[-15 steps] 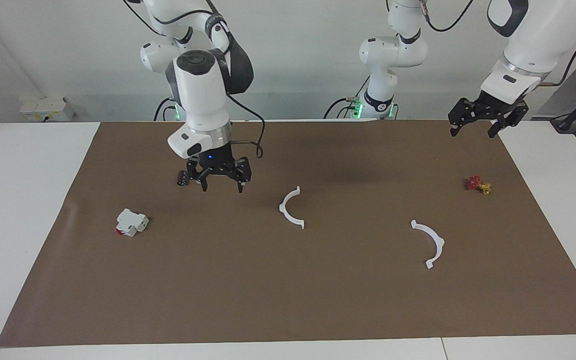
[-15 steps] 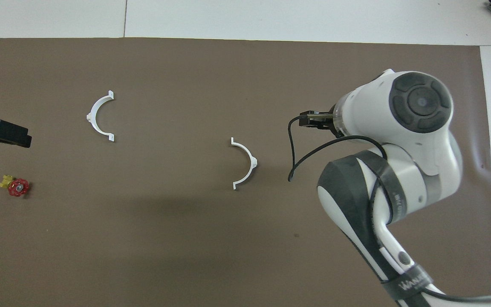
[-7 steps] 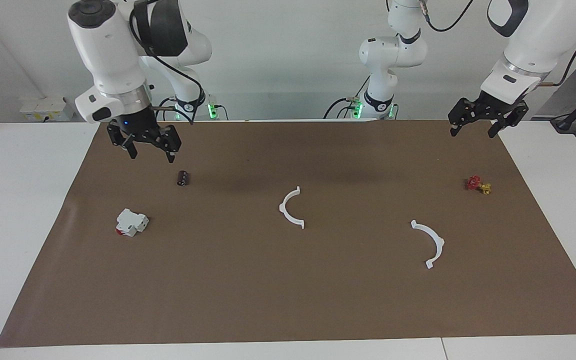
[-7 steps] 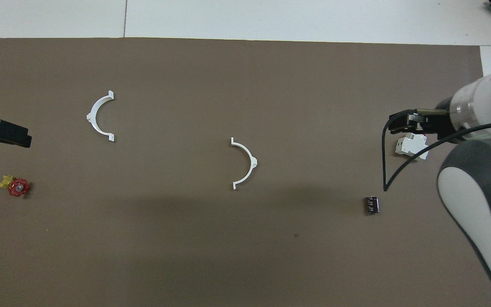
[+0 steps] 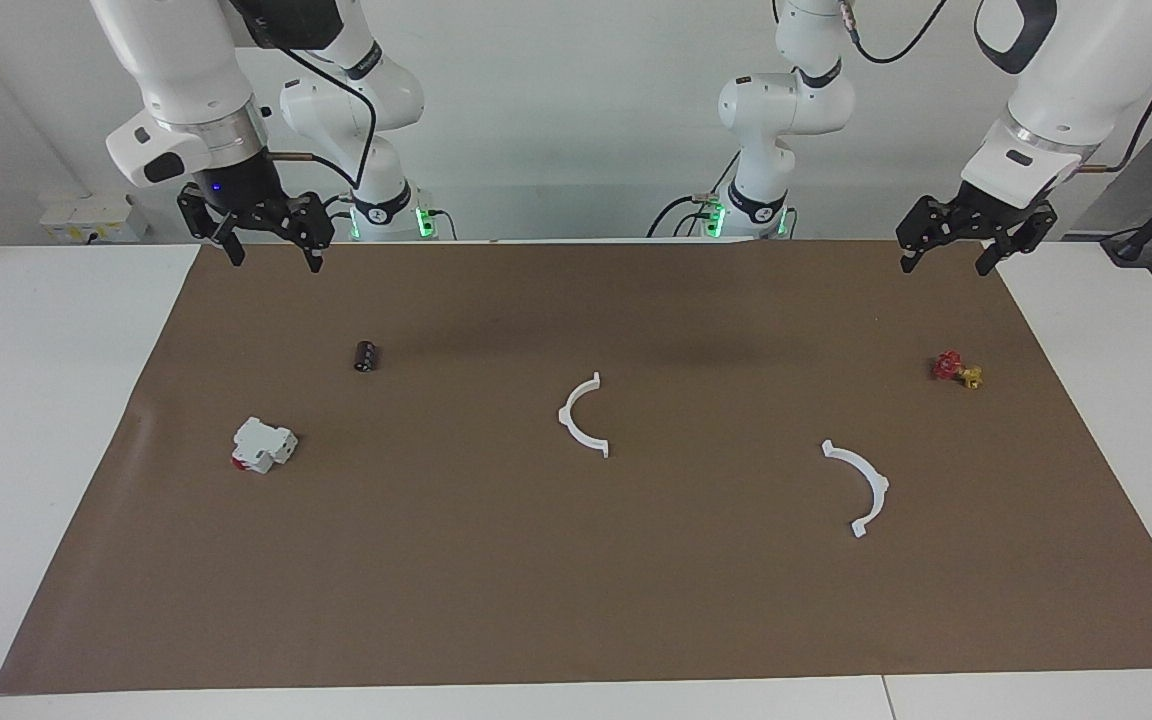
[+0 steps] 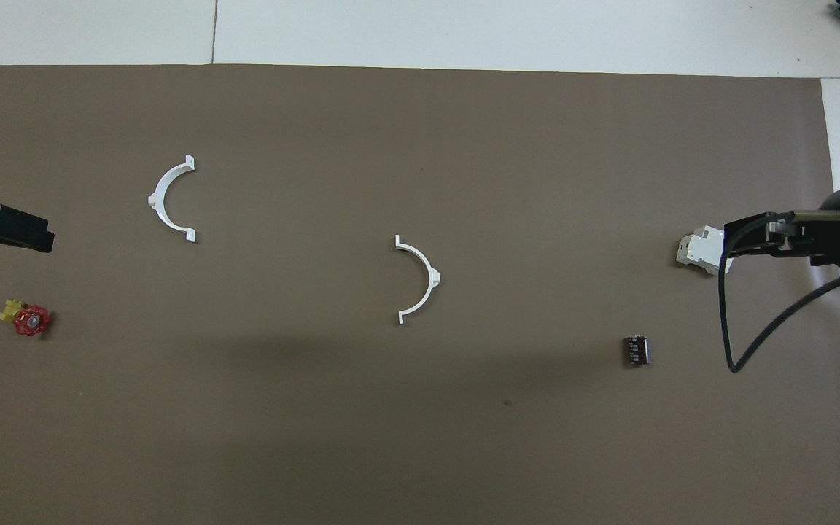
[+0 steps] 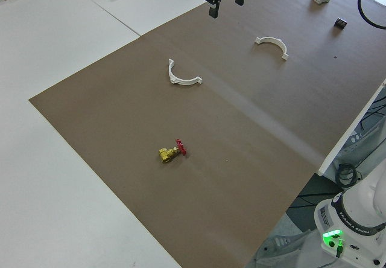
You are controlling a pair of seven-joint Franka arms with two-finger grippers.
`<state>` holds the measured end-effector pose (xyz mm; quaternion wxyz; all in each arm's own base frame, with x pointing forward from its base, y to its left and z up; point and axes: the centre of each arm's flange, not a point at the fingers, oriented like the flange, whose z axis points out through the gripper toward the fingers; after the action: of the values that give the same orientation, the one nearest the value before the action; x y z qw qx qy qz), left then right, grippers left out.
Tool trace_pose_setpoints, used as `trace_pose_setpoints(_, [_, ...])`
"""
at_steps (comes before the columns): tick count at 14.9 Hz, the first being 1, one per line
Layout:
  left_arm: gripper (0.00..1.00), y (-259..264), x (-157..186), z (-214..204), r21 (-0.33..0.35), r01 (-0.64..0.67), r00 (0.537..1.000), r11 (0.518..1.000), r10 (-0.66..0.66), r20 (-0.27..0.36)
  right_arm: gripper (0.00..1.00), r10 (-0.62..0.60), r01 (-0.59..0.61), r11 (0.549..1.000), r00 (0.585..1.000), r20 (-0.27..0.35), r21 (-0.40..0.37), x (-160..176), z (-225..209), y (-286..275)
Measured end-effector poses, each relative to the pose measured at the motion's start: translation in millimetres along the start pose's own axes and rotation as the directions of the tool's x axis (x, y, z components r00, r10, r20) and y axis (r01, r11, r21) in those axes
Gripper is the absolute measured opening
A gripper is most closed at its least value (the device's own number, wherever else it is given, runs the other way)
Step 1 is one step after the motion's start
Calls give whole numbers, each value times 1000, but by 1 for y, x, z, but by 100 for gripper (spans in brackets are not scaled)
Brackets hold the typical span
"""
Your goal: Assemble drain pipe with both arms
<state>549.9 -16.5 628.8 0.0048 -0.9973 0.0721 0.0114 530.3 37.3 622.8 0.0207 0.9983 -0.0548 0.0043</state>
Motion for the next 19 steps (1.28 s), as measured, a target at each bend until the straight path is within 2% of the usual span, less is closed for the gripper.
trace_pose_setpoints(9, [100, 0, 0, 0, 0, 0, 1000, 1000, 0, 0, 100, -5, 5, 1000, 1000, 2, 0, -1, 1, -3])
trace_pose_setpoints(15, [100, 0, 0, 0, 0, 0, 1000, 1000, 0, 0, 100, -3, 2, 1000, 1000, 16, 29, -2, 2, -5])
trace_pose_setpoints(19, [100, 0, 0, 0, 0, 0, 1000, 1000, 0, 0, 100, 29, -30, 999, 999, 21, 27, 0, 2, 12])
